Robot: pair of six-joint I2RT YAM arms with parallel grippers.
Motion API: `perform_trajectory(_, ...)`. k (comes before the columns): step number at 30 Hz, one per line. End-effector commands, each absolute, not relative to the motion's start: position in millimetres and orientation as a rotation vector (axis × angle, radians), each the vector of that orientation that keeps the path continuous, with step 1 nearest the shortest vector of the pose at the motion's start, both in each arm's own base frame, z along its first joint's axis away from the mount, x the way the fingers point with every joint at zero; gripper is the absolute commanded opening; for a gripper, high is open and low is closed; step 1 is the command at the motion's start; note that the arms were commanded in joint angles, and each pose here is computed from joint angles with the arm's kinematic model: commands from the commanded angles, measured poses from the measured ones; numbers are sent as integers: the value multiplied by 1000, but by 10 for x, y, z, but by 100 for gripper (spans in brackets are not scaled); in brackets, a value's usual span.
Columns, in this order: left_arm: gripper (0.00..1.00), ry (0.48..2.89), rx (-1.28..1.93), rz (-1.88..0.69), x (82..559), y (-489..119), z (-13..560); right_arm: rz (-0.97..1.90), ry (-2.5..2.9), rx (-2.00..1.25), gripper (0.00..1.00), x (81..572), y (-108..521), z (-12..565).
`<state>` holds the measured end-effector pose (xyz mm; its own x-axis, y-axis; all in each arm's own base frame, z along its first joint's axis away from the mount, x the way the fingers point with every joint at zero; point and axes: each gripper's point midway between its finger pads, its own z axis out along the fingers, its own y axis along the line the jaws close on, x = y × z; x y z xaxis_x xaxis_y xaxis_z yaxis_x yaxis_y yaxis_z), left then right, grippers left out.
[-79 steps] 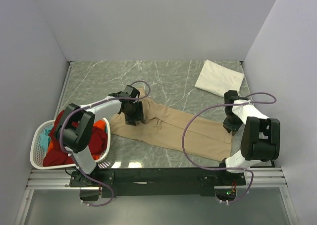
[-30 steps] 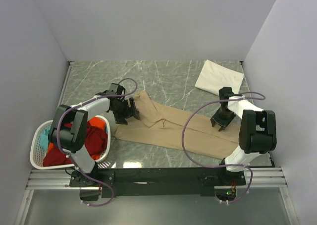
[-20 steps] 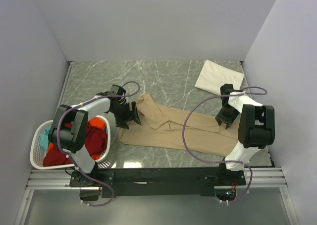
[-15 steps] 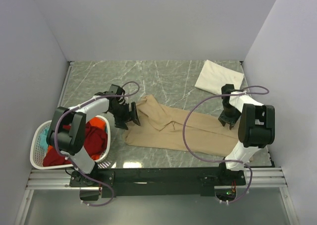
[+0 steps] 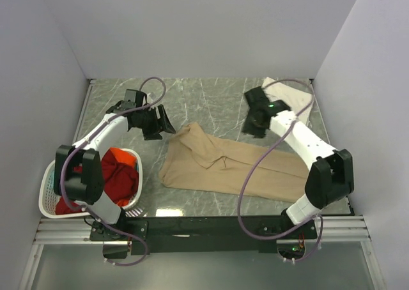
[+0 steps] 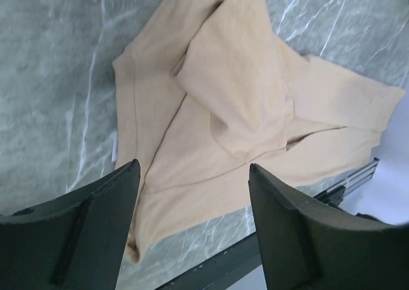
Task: Fold and stack the t-shirts
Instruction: Fold the tshirt
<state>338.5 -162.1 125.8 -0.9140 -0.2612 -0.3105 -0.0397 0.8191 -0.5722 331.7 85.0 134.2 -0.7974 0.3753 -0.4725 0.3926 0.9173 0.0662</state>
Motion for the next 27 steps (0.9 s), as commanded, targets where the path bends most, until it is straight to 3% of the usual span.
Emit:
perform_trajectory(1, 74, 2565, -221, -896, 3586, -1721, 1363, 296, 2679, 424, 45, 3188, 1851, 1340)
perform_trajectory(10, 75, 2558, -234, -934, 3626, -1696, 1295, 445, 2865, 59, 42, 2746, 3070, 866)
perform_trajectory(27, 77, 2582, -269, -937, 3554, -1668, 1151, 313, 2992, 60, 41, 2568, 3022, 389)
